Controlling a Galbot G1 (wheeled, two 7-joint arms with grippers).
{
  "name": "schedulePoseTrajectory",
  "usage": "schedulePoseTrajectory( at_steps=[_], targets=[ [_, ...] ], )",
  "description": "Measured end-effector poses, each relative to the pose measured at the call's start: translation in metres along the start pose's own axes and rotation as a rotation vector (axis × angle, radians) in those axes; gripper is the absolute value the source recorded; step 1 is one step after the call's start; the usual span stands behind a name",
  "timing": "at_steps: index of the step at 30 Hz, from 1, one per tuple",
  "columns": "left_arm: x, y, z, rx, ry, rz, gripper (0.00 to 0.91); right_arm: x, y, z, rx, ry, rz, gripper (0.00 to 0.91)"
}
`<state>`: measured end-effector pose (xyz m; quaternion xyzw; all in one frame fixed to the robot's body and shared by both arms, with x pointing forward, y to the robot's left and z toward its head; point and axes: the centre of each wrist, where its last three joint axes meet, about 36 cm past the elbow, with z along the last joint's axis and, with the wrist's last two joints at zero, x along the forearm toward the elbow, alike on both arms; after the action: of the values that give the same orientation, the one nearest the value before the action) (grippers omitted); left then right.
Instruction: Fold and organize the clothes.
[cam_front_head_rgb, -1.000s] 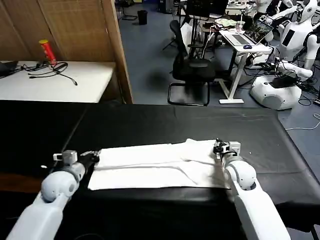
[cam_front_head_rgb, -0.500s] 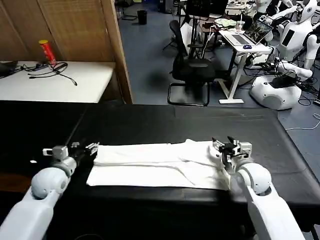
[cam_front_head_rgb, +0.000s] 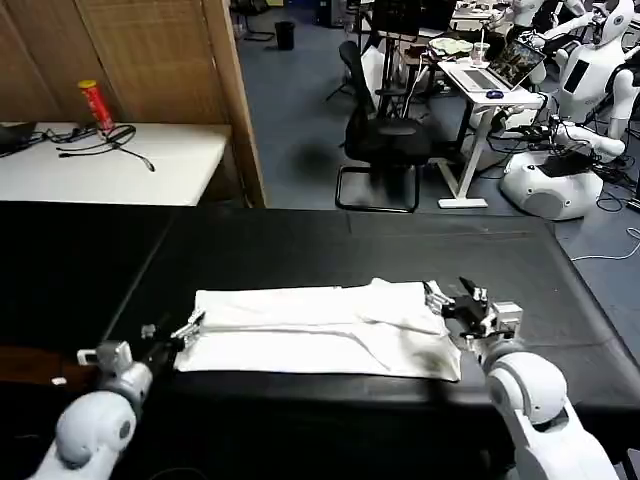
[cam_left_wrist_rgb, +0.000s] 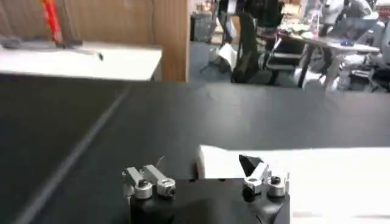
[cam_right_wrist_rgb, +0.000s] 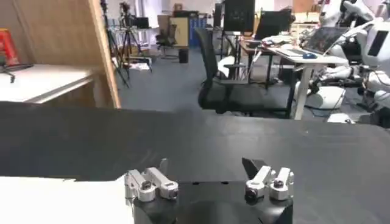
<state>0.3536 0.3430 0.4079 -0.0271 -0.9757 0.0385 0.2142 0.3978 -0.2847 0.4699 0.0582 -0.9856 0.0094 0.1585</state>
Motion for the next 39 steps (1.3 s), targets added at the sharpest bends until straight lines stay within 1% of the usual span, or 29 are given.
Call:
schedulePoseTrajectory(
  at_steps=[3, 4, 10, 11, 14, 15, 19, 20, 21, 22, 23, 24, 25, 26, 35, 39],
  targets=[
    [0.000, -0.002, 0.007, 0.007, 0.008, -0.007, 0.878, 0.001, 0.002, 0.000, 0.002, -0.003, -0.006, 0.878],
    [0.000, -0.002, 0.009, 0.012, 0.012, -0.010, 0.790, 0.001, 0.002, 0.000, 0.003, -0.004, -0.007, 0.878],
    [-0.003, 0.000, 0.022, 0.035, 0.030, -0.029, 0.761, 0.001, 0.004, 0.000, 0.009, -0.008, -0.014, 0.878],
    [-0.003, 0.000, 0.024, 0.035, 0.031, -0.031, 0.722, 0.001, 0.005, 0.000, 0.009, -0.009, -0.015, 0.878],
    [-0.006, -0.003, 0.026, 0.036, 0.032, -0.036, 0.683, 0.000, 0.006, 0.001, 0.016, -0.010, -0.018, 0.878],
    [-0.007, -0.005, 0.027, 0.036, 0.033, -0.035, 0.644, 0.000, 0.007, 0.001, 0.019, -0.011, -0.019, 0.878],
    [-0.009, -0.011, 0.028, 0.032, 0.034, -0.030, 0.614, -0.001, 0.008, 0.002, 0.028, -0.014, -0.022, 0.878],
    [-0.009, -0.013, 0.028, 0.030, 0.034, -0.029, 0.556, -0.001, 0.008, 0.003, 0.030, -0.014, -0.022, 0.878],
    [-0.009, -0.014, 0.028, 0.025, 0.034, -0.027, 0.478, -0.001, 0.009, 0.003, 0.030, -0.014, -0.023, 0.878],
    [-0.009, -0.016, 0.028, 0.021, 0.034, -0.025, 0.341, -0.001, 0.009, 0.004, 0.030, -0.013, -0.024, 0.878],
    [-0.009, -0.017, 0.028, 0.014, 0.034, -0.025, 0.185, -0.002, 0.010, 0.004, 0.030, -0.013, -0.025, 0.878],
    [-0.009, -0.018, 0.028, 0.004, 0.035, -0.026, 0.166, -0.002, 0.010, 0.004, 0.030, -0.014, -0.026, 0.878],
    [-0.010, -0.019, 0.028, -0.004, 0.037, -0.028, 0.127, -0.002, 0.011, 0.004, 0.031, -0.015, -0.027, 0.878],
    [-0.010, -0.019, 0.028, -0.009, 0.039, -0.029, 0.010, -0.002, 0.011, 0.003, 0.032, -0.016, -0.027, 0.878],
    [-0.011, -0.020, 0.025, -0.061, 0.056, -0.033, 0.000, -0.003, 0.015, 0.002, 0.043, -0.026, -0.031, 0.878],
    [-0.011, -0.017, 0.022, -0.129, 0.047, -0.053, 0.000, 0.000, 0.013, 0.000, 0.043, -0.033, -0.023, 0.878]
  ],
)
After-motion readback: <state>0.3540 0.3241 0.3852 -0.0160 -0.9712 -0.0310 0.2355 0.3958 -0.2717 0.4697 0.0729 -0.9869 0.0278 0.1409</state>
